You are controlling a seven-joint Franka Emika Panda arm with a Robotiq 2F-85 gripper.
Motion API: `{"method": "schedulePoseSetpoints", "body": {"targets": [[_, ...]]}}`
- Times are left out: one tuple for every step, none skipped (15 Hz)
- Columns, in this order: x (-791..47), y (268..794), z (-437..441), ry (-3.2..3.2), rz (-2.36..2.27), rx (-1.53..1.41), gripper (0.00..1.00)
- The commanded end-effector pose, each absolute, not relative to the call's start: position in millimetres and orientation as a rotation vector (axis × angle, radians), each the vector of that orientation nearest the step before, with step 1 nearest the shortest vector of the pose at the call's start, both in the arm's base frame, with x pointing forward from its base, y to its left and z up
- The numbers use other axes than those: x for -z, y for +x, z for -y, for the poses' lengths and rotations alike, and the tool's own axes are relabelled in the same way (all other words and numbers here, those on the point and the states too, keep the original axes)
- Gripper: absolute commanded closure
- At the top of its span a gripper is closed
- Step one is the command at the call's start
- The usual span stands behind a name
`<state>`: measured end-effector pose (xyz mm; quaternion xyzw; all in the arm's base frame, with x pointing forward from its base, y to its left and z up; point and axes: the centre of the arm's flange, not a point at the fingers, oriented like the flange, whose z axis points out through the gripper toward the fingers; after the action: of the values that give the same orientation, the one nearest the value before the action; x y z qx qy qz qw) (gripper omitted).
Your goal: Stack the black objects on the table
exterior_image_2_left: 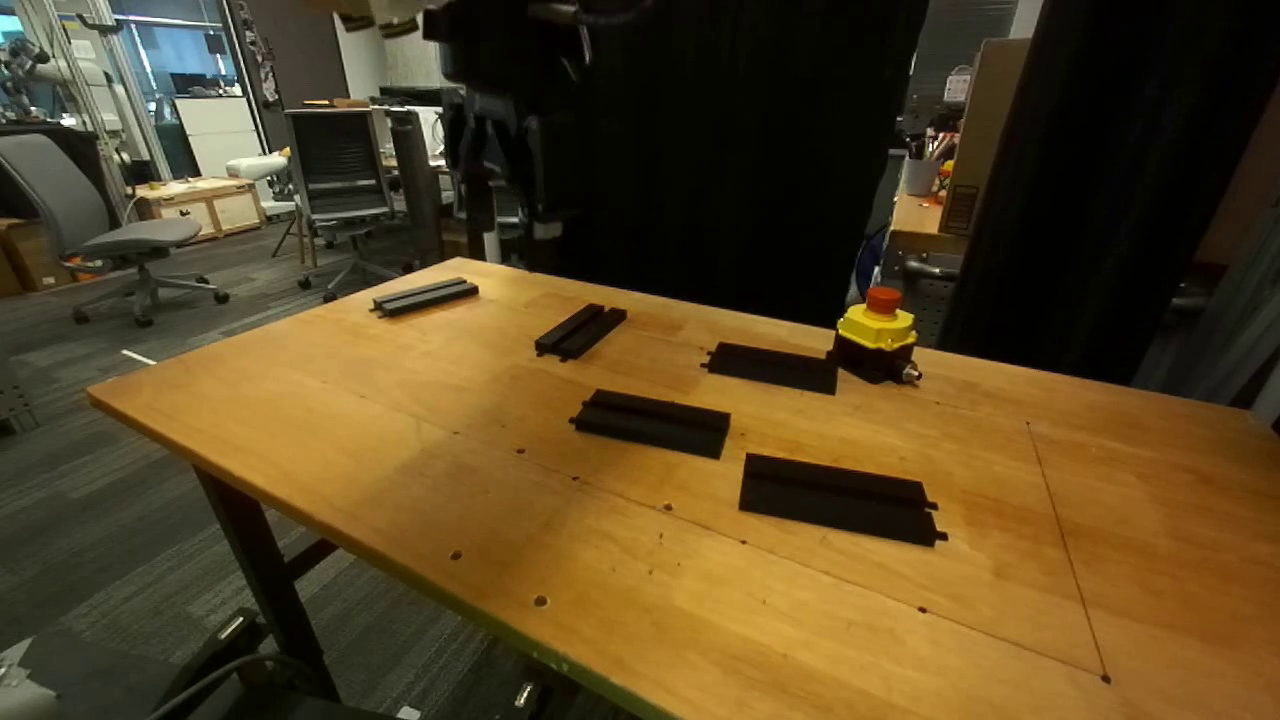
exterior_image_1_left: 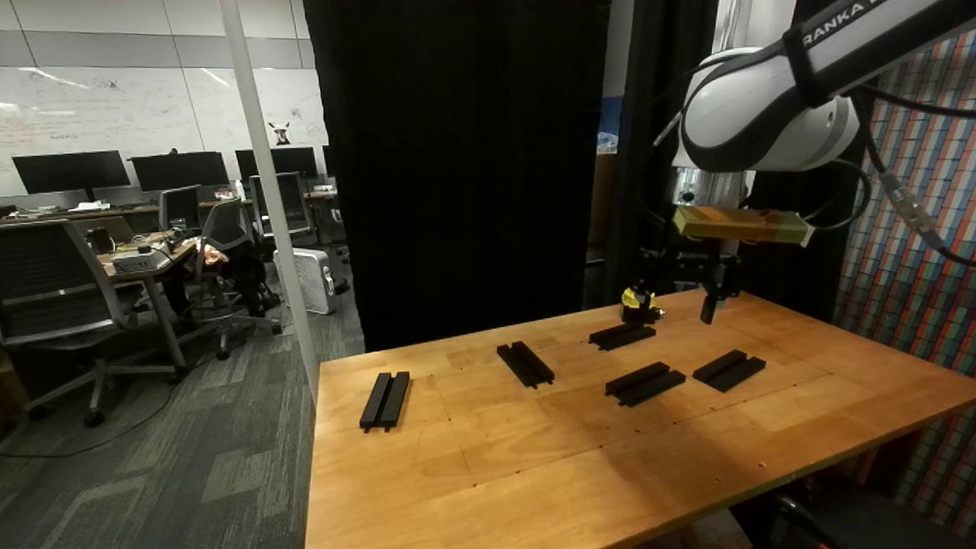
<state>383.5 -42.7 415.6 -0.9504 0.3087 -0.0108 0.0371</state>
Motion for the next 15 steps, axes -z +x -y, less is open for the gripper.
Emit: {"method": "schedulePoseSetpoints", "body": {"targets": [[-377, 382, 41, -2.784, -1.219, 0.056, 0.0], [-365, 381, 45, -2.75, -1.292, 0.055, 0.0], [-354, 380, 50, -2.708, -1.36, 0.056, 0.0], [-344, 380, 57, -2.67, -1.428, 0.051, 0.0], [-335, 380, 64, -2.627, -1.49, 0.053, 0.0], [-327, 380, 74, -2.582, -1.553, 0.06, 0.0], [-320, 379, 83, -2.539, -1.613, 0.068, 0.0], [-315, 380, 94, -2.492, -1.672, 0.077, 0.0], [-312, 380, 106, -2.444, -1.729, 0.087, 0.0], [-307, 379, 116, -2.396, -1.781, 0.101, 0.0], [-303, 380, 126, -2.343, -1.834, 0.115, 0.0], [-299, 378, 138, -2.29, -1.885, 0.133, 0.0], [-294, 377, 149, -2.236, -1.935, 0.153, 0.0], [-290, 376, 161, -2.18, -1.985, 0.167, 0.0], [-285, 375, 171, -2.126, -2.033, 0.184, 0.0]]}}
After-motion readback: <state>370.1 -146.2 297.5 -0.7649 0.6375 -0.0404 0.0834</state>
